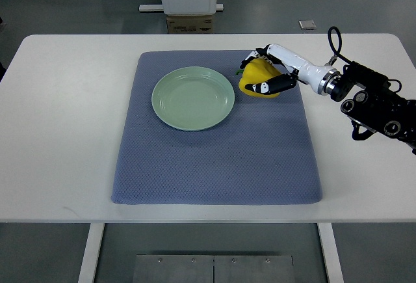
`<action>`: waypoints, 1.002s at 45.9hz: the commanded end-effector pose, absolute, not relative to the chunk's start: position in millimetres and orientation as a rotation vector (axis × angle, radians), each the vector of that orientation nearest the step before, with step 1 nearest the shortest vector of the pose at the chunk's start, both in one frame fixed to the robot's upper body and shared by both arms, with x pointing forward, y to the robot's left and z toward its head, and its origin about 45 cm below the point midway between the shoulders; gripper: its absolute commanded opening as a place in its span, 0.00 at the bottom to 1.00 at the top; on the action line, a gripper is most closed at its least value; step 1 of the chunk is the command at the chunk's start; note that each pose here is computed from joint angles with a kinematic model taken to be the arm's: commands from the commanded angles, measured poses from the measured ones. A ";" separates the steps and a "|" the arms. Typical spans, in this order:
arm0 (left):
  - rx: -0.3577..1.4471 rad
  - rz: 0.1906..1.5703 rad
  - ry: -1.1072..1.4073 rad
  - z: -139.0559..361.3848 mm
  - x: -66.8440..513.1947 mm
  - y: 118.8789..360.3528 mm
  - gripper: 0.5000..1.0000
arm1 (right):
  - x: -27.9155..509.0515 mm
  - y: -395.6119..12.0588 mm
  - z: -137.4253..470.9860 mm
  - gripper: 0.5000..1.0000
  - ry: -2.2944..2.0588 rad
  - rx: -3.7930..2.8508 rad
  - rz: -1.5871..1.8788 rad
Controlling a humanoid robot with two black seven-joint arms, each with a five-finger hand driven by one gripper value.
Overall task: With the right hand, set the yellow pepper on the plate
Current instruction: 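Carry the pepper with the right hand over the green plate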
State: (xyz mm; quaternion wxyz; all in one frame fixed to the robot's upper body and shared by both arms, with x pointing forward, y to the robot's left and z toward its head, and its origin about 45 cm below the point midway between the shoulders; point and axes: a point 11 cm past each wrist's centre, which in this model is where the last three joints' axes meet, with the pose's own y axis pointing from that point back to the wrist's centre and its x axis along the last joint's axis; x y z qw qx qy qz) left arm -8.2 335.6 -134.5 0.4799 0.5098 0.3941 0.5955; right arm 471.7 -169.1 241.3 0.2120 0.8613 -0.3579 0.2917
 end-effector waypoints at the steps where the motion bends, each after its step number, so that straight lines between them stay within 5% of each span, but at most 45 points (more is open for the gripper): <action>1: 1.242 1.453 0.962 -134.5 -7.8 335.4 1.00 | 471.6 -150.5 245.5 0.00 -0.975 2.417 0.816; 32: 1.242 1.453 0.962 -134.5 -7.8 335.0 1.00 | 455.0 -44.5 254.7 0.00 -0.858 2.552 0.819; 46: 1.244 1.453 0.960 -134.5 -7.8 335.5 1.00 | 461.9 -53.1 251.2 0.00 -0.890 2.513 0.816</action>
